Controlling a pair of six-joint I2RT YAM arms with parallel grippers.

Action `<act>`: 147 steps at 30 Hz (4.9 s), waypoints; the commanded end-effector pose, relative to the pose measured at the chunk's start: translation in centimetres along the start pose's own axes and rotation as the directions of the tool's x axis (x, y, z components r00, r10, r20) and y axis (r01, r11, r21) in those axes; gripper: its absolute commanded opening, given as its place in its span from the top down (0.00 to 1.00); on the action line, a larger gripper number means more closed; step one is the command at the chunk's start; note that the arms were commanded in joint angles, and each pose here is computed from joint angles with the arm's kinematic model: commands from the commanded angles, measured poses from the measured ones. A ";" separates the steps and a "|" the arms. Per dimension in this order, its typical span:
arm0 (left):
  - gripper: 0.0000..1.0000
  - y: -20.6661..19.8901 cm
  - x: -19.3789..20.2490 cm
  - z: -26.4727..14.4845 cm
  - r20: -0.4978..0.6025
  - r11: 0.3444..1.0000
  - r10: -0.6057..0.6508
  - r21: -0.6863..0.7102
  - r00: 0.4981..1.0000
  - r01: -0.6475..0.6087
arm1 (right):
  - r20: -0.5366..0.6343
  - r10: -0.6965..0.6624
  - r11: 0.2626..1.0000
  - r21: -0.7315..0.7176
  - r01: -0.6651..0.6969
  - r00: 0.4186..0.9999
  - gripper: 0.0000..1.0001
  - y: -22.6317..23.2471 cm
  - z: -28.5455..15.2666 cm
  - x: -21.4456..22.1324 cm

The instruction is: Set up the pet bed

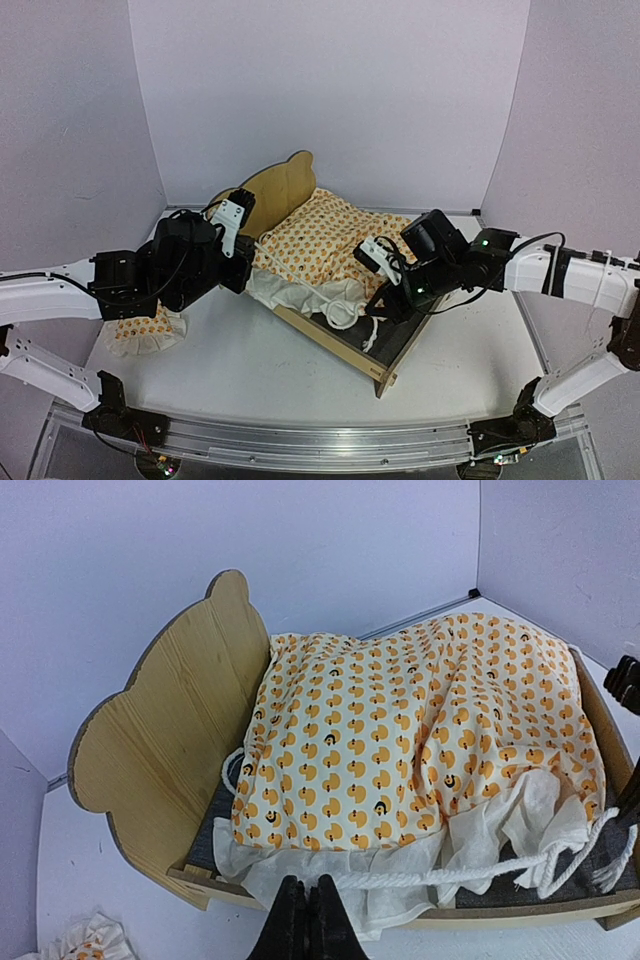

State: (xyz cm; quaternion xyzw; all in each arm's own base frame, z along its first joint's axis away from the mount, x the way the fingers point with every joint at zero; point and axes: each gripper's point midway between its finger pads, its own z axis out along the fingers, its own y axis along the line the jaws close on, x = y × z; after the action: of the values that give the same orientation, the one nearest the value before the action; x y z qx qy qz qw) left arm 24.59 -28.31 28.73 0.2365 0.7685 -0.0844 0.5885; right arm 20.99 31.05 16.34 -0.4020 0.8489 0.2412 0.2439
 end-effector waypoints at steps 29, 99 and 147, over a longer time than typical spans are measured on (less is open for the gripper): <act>1.00 -1.5 6.7 1.2 -0.126 0.973 -0.217 0.058 0.968 0.225 | 0.239 0.354 0.920 0.085 -0.382 0.904 1.00 -1.4 4.1 -2.0; 0.26 -14.9 12.2 -3.7 0.211 0.707 -0.200 0.707 0.957 -0.008 | -0.220 0.241 0.968 -0.020 -0.252 0.945 1.00 5.3 5.9 1.5; 1.00 -19.7 15.7 -7.8 -0.144 0.387 -0.007 0.912 0.989 0.136 | -0.304 0.021 0.995 -0.084 -0.048 0.953 0.57 5.8 1.8 4.6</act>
State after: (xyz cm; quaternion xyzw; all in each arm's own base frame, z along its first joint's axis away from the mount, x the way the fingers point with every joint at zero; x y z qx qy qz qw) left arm 8.17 -39.49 11.93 0.5045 0.6335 -0.4561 0.3688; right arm 16.00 32.17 7.64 -0.3990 0.9002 0.1531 0.0839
